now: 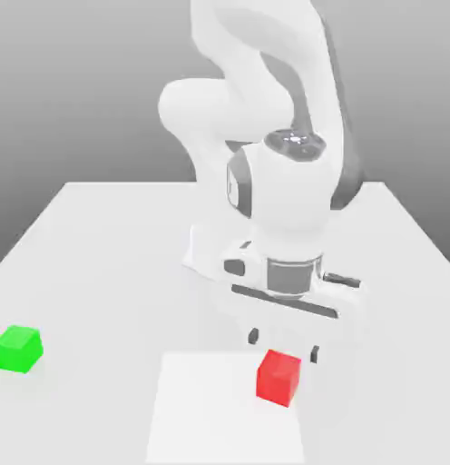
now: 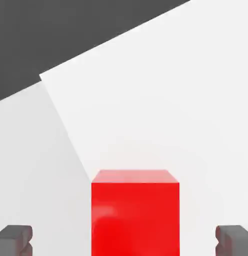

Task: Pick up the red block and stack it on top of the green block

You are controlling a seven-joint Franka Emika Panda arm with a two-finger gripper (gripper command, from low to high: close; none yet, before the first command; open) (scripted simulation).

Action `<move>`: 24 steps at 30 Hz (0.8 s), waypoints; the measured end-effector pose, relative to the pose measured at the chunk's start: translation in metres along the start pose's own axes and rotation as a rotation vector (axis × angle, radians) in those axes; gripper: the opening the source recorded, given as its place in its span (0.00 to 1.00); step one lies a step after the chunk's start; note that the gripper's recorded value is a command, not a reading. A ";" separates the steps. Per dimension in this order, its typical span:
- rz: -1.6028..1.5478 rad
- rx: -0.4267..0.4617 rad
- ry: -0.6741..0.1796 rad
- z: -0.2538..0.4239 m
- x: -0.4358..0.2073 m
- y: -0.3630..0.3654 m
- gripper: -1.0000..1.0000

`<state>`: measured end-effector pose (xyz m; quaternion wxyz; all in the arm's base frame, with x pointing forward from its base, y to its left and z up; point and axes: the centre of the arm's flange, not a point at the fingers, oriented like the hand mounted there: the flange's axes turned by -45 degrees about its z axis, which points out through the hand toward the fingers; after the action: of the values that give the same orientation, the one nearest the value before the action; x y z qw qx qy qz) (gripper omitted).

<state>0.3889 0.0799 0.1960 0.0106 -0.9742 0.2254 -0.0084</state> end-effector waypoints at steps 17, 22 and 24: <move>-0.004 -0.019 -0.009 0.051 -0.006 0.006 0.00; 0.001 -0.002 -0.002 0.025 -0.001 0.001 0.00; 0.001 0.002 0.000 0.015 0.000 0.000 0.00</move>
<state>0.3894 0.0803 0.1812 0.0113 -0.9741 0.2257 -0.0086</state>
